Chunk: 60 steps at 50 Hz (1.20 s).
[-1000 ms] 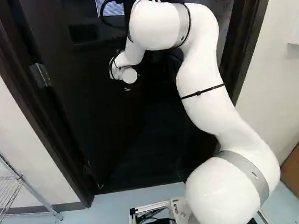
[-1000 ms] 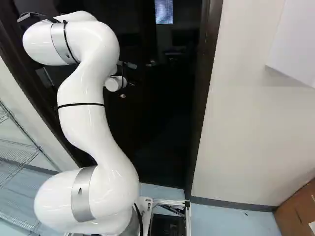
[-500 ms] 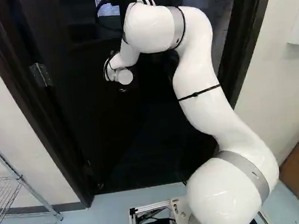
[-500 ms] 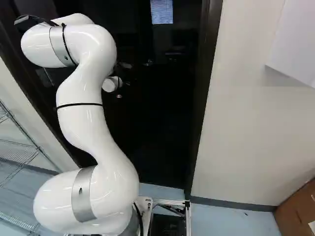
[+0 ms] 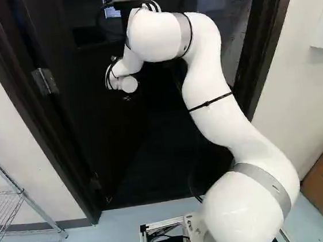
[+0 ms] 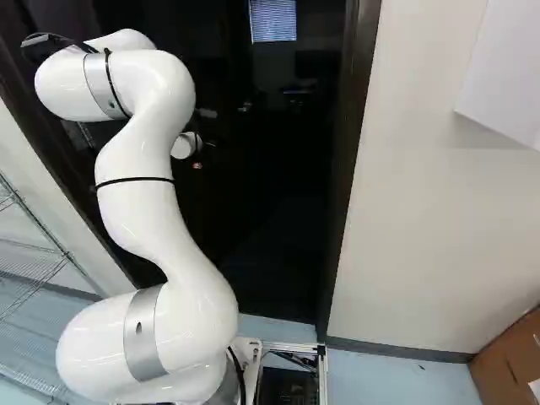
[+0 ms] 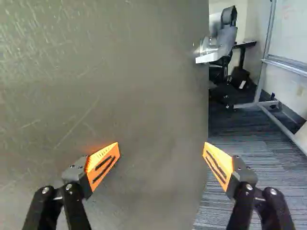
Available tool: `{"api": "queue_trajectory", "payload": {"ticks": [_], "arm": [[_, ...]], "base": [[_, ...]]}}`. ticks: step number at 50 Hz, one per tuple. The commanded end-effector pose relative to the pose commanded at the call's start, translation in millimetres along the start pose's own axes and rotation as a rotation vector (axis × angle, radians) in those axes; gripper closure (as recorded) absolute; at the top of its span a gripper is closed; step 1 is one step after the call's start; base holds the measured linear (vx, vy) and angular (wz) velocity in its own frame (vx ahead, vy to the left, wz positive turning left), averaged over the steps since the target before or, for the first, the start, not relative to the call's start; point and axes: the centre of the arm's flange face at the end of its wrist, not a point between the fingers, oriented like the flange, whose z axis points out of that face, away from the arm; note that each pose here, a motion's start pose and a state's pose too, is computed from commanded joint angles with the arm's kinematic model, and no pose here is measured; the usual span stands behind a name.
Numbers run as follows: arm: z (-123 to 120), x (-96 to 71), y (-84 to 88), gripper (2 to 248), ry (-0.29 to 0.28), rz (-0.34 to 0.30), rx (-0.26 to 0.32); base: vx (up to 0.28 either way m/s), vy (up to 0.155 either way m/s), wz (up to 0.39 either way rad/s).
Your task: Open the door and move inside
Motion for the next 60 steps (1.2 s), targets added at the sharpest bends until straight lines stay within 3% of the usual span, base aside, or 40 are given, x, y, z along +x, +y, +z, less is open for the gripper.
{"api": "queue_trajectory", "payload": {"ticks": [60], "arm": [[22,-27.5,-86.7,3,-0.011,-0.131,0.206]], "base": [[0.000,0.000,0.000]]}}
